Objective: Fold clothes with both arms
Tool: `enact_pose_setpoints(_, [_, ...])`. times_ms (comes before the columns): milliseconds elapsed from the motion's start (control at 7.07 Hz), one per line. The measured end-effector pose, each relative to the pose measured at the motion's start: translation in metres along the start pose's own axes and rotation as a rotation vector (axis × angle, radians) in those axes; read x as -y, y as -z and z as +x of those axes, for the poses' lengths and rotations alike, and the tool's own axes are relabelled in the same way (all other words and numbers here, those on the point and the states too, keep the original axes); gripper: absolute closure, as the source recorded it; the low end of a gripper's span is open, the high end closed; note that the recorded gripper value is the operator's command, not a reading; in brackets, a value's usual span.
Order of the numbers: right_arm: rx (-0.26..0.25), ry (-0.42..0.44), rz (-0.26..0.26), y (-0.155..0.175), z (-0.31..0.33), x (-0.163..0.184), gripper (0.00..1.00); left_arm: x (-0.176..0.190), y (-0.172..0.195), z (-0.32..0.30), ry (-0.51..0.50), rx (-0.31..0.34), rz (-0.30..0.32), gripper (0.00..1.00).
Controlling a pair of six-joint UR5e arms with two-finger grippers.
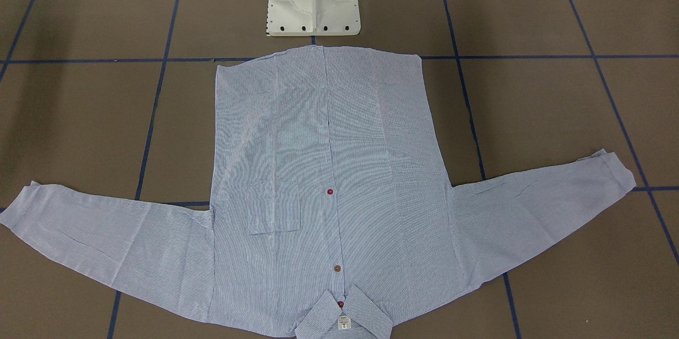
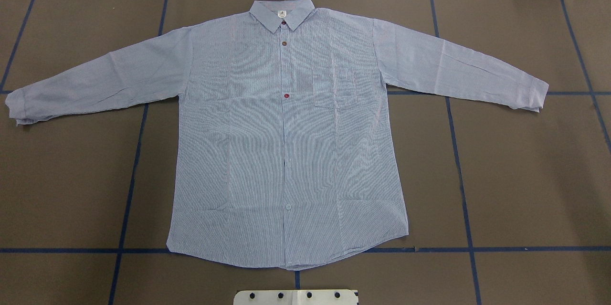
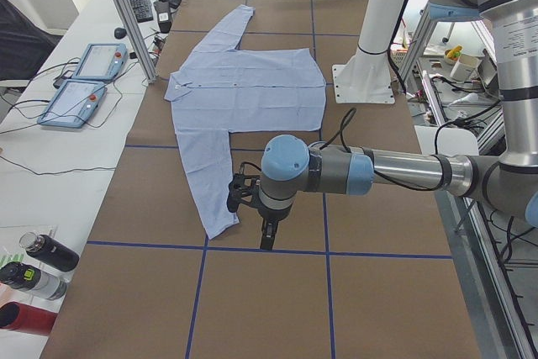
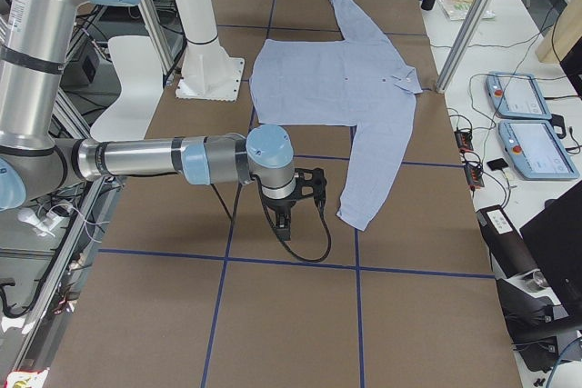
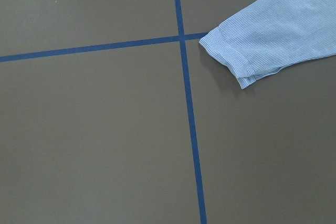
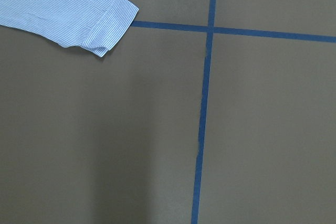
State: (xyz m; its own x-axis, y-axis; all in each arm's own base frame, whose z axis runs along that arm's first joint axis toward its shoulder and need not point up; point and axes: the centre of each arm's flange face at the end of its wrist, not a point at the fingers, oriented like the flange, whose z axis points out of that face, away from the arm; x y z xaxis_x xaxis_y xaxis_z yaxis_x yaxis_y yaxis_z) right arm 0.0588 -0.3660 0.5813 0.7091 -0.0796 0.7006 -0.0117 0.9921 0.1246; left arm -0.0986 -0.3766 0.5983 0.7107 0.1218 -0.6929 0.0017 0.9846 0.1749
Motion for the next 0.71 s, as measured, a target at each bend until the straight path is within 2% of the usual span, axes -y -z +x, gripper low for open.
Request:
enact_pose_setpoints(425, [0.000,0.025,0.026,0.008,-0.008,0.016,0.00,0.008,0.015,0.014,-0.044,0.008,0.043,0.00])
enact_pose_setpoints(708, [0.005,0.096,0.094,0.031,-0.035,0.064,0.00,0.022,0.027,0.023,-0.146,0.025,0.147,0.00])
